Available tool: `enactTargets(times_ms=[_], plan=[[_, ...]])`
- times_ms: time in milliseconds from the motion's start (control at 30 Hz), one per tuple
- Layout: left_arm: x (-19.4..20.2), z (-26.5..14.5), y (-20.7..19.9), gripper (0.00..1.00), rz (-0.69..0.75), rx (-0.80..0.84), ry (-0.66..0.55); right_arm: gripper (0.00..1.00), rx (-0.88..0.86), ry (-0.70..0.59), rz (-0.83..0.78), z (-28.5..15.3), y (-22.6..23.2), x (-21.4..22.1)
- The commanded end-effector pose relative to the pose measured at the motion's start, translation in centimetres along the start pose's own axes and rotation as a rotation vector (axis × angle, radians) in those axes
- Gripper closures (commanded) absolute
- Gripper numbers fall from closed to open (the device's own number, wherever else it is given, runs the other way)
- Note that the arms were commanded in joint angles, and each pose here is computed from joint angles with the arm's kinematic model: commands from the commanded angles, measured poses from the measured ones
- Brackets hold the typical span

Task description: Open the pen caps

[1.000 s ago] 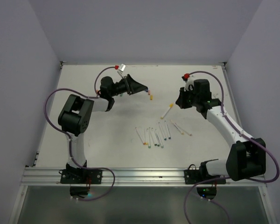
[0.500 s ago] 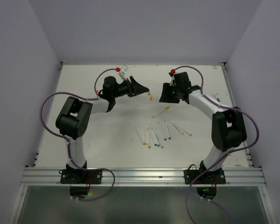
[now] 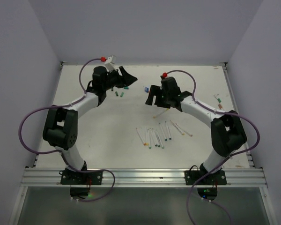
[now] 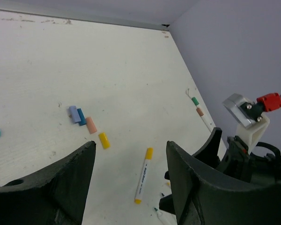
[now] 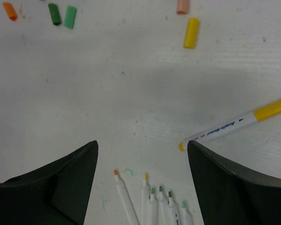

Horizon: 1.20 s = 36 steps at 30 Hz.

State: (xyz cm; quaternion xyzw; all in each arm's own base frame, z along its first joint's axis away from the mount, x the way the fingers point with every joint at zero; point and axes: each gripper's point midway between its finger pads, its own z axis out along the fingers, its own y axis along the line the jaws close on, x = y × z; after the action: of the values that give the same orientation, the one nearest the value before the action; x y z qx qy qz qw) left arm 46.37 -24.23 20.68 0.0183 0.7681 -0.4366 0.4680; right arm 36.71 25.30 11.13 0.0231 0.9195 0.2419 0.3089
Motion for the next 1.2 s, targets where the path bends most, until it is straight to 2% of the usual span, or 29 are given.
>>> enactTargets(times_ms=[0,67,100,167,200,433,533,667,767,867,1000,1067,1167], plan=[[-0.1,-0.8,-0.2,0.35,0.029,-0.008,0.001,0.20,0.177,0.016,0.053,-0.1,-1.2,-1.5],[-0.1,-1.0,-0.2,0.34,0.031,-0.011,-0.003,0.14,0.334,0.007,0.099,0.0,-2.9,-2.2],[-0.2,-1.1,-0.2,0.34,0.033,-0.014,-0.005,0.13,0.409,0.061,0.082,-0.6,-3.6,-0.8],[-0.4,-1.3,-0.3,0.34,0.034,-0.017,-0.011,0.13,0.501,0.023,0.072,-1.1,-3.7,-1.5],[-0.5,-1.4,-0.3,0.34,0.034,-0.016,-0.012,0.13,0.532,0.051,0.059,-0.8,-4.0,-0.5],[-0.6,-2.2,-0.2,0.34,0.043,-0.032,-0.013,0.12,0.671,0.085,0.162,0.5,-6.6,3.3],[-0.9,-2.5,0.1,0.34,0.041,-0.034,-0.020,0.12,0.677,0.105,0.180,1.6,-7.2,4.4],[-1.2,-2.6,0.3,0.34,0.037,-0.031,-0.024,0.13,0.670,0.087,0.168,2.8,-7.3,3.8],[-1.3,-2.6,0.2,0.34,0.034,-0.020,-0.029,0.16,0.573,0.071,0.172,4.3,-6.0,2.9],[-1.3,-2.4,0.2,0.34,0.032,-0.012,-0.025,0.22,0.563,0.085,0.173,5.0,-6.1,3.1],[-1.1,-2.3,0.4,0.34,0.030,-0.012,-0.020,0.40,0.579,0.112,0.176,5.5,-7.0,4.4],[-1.1,-2.4,0.4,0.34,0.033,-0.012,-0.022,0.42,0.587,0.126,0.181,5.4,-7.7,5.5],[-1.1,-2.5,0.4,0.34,0.032,-0.014,-0.022,0.55,0.601,0.154,0.182,5.2,-8.9,7.2]])
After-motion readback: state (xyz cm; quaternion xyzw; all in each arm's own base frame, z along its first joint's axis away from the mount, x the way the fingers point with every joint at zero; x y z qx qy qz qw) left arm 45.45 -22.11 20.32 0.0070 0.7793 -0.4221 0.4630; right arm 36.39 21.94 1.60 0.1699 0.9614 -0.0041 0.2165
